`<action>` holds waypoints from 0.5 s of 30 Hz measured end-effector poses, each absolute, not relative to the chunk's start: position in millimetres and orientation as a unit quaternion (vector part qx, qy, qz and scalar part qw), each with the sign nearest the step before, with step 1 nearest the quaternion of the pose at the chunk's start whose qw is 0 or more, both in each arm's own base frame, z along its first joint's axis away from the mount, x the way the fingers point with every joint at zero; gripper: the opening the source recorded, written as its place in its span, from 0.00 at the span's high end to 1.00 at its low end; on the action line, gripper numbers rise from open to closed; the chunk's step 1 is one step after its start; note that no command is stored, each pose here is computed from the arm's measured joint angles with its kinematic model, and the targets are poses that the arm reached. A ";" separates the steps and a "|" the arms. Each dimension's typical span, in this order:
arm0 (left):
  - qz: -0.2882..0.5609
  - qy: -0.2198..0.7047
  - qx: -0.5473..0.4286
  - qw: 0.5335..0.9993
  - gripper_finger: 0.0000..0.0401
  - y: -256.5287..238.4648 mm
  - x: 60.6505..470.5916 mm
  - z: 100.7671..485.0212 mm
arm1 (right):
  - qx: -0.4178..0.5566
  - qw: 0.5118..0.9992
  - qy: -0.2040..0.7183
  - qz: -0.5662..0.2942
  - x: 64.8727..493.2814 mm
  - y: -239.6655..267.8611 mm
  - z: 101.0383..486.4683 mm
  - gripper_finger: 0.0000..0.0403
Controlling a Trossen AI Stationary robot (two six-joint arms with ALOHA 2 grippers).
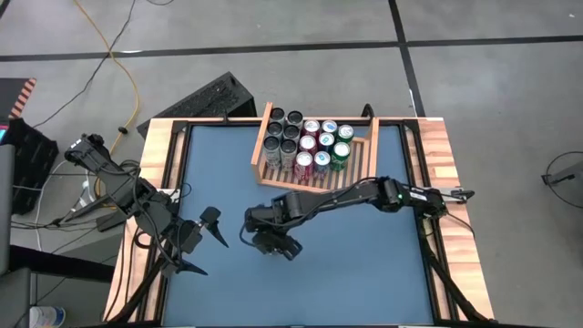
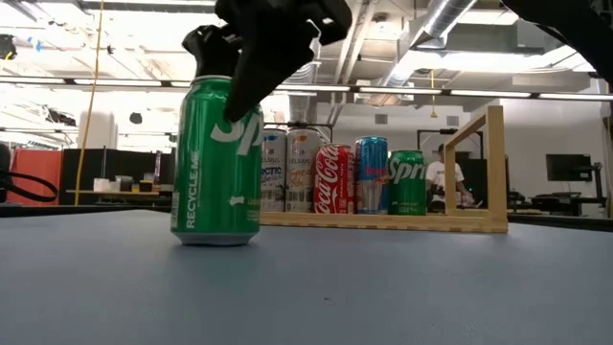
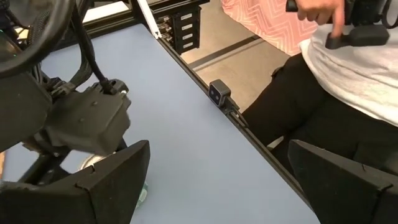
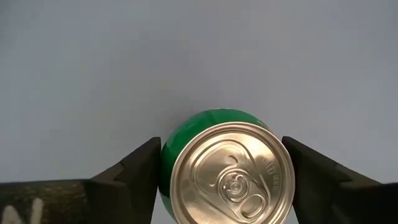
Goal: Place canned beverage on shelf
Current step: Put the green soda can on the shelf aligned with the other green soda can
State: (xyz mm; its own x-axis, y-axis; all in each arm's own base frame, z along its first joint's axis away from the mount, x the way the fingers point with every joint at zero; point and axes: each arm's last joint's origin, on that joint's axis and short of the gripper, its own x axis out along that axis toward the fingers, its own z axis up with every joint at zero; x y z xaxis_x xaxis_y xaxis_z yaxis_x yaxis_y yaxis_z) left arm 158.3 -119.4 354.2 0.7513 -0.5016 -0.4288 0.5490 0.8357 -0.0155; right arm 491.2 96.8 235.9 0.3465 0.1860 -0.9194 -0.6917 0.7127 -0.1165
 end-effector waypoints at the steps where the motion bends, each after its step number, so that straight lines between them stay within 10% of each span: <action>1: -0.281 0.213 0.056 0.934 0.08 -119.5 158.3 354.2 | -0.241 0.784 0.505 0.269 490.9 95.4 236.5 0.32; 15: -0.285 0.218 0.083 0.930 0.08 -118.7 157.4 351.9 | -0.050 0.812 0.582 0.010 468.8 60.0 272.4 0.33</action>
State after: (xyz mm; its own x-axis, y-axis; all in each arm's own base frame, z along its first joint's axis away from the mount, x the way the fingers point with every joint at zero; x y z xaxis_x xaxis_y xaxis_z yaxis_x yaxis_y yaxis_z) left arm 157.4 -118.7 351.9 0.7425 -0.4939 -0.4526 0.5663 0.8236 0.0303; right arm 468.8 60.0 272.4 0.3230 -0.0426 -0.9454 -0.0738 0.9948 -0.0700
